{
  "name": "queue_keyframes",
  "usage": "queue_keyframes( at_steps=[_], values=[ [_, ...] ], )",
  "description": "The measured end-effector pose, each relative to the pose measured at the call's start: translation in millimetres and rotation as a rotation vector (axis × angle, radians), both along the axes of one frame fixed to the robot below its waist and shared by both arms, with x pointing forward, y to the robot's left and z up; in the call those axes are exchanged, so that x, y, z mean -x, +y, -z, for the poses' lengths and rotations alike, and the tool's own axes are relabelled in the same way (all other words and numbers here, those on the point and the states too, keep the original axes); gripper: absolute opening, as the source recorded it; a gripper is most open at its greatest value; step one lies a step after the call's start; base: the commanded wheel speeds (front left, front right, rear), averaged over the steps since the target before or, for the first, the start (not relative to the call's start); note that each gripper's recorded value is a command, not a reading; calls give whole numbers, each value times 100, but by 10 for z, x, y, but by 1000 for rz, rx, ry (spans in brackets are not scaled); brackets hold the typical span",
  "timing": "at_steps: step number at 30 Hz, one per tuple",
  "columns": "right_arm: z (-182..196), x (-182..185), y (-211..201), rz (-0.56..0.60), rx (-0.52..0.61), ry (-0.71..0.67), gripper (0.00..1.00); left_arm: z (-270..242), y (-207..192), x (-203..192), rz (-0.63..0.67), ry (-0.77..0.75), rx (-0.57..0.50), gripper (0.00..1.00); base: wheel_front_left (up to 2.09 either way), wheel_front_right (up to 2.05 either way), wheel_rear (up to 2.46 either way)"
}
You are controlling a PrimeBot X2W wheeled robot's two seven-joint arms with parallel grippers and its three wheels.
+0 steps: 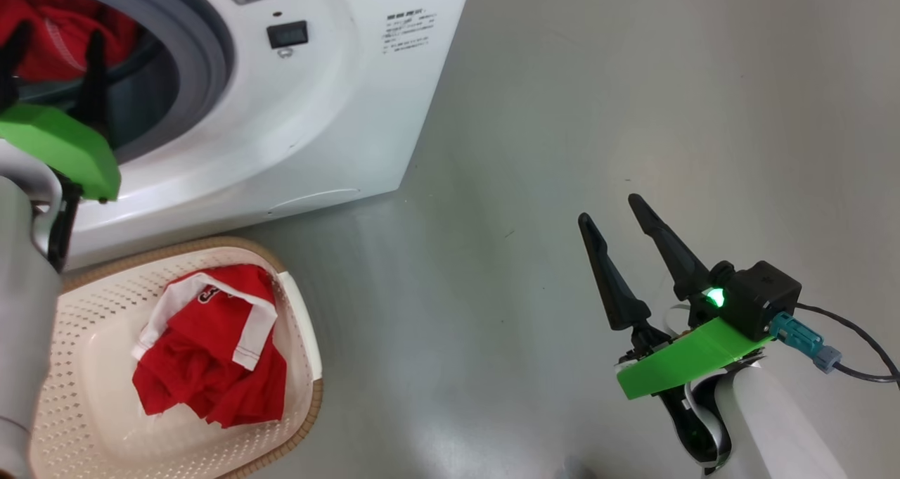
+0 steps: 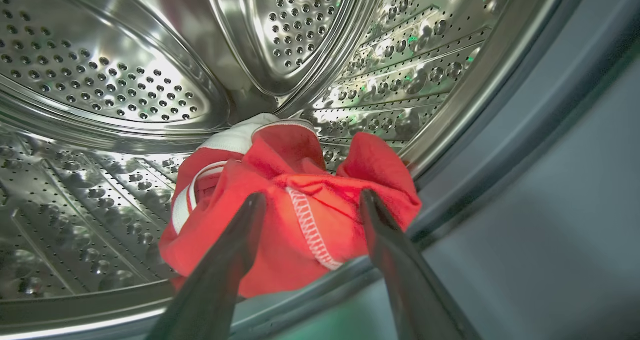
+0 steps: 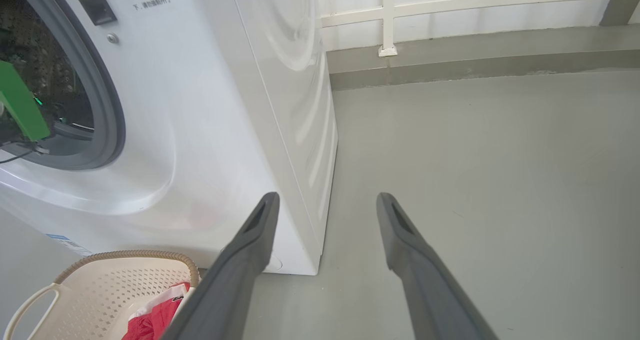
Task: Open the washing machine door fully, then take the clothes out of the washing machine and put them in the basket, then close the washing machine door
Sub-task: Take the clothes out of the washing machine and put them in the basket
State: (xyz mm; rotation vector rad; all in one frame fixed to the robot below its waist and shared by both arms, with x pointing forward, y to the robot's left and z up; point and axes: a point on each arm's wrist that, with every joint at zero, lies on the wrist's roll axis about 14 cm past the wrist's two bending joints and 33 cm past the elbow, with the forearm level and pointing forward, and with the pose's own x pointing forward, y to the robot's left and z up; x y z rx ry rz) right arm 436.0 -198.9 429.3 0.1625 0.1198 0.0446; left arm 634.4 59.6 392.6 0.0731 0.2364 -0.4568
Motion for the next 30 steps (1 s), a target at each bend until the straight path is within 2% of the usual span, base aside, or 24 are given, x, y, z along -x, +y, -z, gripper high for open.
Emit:
queue_keyframes(
  at_steps=[1, 2, 4, 5, 15, 23, 30],
  values=[
    [6, 2, -4, 2, 0, 2, 100, 0, 1, -17, 1, -1, -4, 86, 0, 0, 0],
    [9, 5, -8, 3, 0, 3, 100, 3, 2, -32, 2, -1, -9, 48, 0, 0, 0],
    [15, 7, -15, 6, 0, 5, 100, 7, 14, -60, 0, 0, -15, 21, 0, 0, 0],
    [14, 7, -18, 7, 1, 5, 100, 17, 22, -67, -1, 4, -18, 0, 0, 0, 0],
    [-44, -42, -21, 6, 3, -14, 100, 19, 52, -85, -15, 16, -18, 0, 0, 0, 0],
    [-106, -79, 19, -5, -5, -36, 100, -331, 101, -127, -64, -55, 85, 0, 0, 0, 0],
    [-169, -110, 57, -22, -6, -56, 100, -362, 221, 24, -111, -57, 139, 0, 0, 0, 0]
  ],
)
